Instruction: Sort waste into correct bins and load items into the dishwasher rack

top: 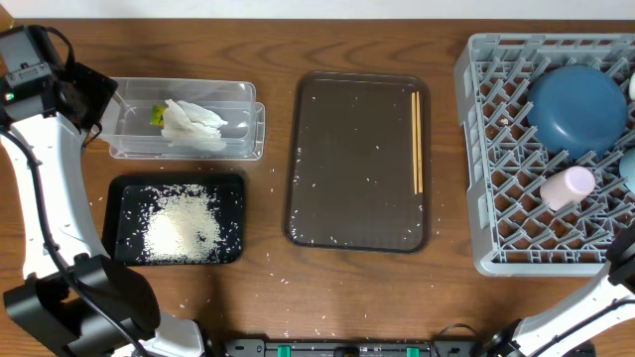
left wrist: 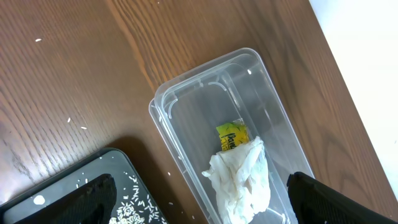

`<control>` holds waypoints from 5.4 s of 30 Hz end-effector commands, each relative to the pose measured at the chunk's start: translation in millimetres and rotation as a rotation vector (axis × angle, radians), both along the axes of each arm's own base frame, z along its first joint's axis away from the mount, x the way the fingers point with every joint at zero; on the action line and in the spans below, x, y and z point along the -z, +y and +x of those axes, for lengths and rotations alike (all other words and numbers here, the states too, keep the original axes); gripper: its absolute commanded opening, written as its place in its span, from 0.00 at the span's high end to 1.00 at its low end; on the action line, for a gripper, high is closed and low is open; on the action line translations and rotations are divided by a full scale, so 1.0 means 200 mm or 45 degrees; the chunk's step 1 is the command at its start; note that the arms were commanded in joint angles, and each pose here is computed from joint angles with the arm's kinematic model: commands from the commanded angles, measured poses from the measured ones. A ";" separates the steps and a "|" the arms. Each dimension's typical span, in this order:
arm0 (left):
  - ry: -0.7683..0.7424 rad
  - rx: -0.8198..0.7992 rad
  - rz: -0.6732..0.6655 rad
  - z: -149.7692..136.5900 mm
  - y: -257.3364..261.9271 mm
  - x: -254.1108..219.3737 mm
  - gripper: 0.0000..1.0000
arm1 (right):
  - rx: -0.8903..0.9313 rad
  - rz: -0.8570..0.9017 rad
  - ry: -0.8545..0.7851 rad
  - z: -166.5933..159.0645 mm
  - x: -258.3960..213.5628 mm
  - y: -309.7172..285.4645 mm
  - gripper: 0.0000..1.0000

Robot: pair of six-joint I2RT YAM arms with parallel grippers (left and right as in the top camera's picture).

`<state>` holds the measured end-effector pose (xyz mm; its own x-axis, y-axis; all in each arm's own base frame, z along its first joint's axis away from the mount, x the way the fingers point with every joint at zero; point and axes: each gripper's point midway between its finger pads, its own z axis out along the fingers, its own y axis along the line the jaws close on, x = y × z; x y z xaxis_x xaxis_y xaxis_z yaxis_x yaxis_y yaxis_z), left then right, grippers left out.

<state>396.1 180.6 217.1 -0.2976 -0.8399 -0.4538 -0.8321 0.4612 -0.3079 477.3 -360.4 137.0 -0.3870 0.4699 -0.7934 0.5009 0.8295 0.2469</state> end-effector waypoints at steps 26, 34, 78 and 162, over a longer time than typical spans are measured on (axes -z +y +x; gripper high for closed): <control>-0.015 -0.013 0.001 0.00 0.00 -0.02 0.09 | -0.055 0.019 -0.048 -0.09 -0.35 0.15 0.87; -0.014 -0.013 0.001 0.00 0.00 -0.02 0.09 | -0.301 0.261 -0.326 -0.06 -0.70 0.44 0.37; -0.015 -0.013 0.001 0.00 0.00 -0.02 0.09 | -0.707 0.003 0.644 -0.08 0.10 2.50 0.31; -0.014 -0.013 0.001 0.00 0.00 -0.02 0.09 | -0.671 0.077 0.929 -0.09 0.53 2.43 0.99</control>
